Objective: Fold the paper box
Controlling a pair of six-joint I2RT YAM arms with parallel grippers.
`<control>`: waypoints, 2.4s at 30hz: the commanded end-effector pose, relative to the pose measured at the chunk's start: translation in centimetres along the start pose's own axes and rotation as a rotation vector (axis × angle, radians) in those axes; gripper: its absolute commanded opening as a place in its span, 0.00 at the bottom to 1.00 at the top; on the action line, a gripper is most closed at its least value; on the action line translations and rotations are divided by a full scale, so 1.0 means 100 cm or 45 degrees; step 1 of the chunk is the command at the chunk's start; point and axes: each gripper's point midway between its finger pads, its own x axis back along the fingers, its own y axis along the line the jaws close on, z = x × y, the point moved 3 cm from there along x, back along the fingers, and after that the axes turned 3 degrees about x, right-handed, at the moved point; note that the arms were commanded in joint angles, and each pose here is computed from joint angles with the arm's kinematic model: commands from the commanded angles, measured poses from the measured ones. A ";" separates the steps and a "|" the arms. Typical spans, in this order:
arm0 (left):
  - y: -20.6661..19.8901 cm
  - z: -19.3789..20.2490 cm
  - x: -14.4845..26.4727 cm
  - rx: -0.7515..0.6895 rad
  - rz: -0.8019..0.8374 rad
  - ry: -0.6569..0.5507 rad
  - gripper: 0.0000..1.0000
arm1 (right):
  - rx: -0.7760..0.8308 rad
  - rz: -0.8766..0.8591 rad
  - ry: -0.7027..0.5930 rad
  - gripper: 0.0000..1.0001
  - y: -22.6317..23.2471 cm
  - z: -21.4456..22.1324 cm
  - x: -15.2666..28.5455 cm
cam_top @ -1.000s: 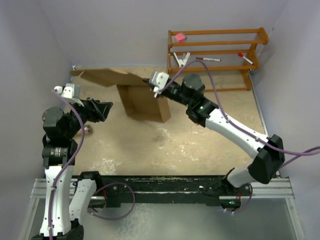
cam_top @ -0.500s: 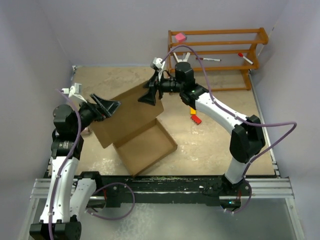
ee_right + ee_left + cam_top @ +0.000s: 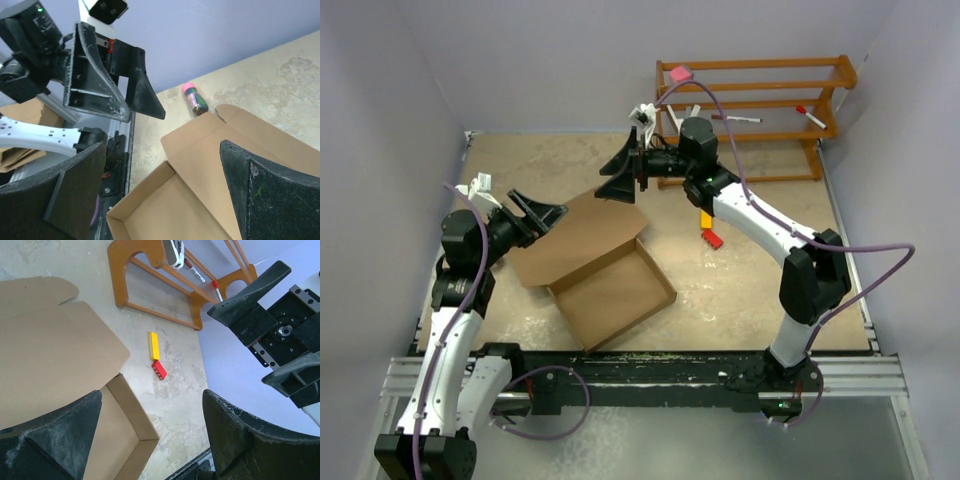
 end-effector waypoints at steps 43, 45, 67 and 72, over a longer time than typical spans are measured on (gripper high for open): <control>-0.021 -0.002 0.007 -0.165 0.176 -0.031 0.86 | 0.128 -0.403 -0.122 1.00 0.066 -0.031 0.043; -0.021 -0.001 0.006 -0.170 0.184 -0.025 0.86 | 0.197 -0.486 -0.108 1.00 0.081 -0.031 0.051; -0.028 0.005 0.011 -0.283 0.279 0.008 0.86 | 0.503 -0.651 -0.076 1.00 0.132 -0.029 0.079; -0.028 0.007 0.010 -0.285 0.293 0.025 0.86 | 0.688 -0.729 -0.093 1.00 0.161 -0.017 0.088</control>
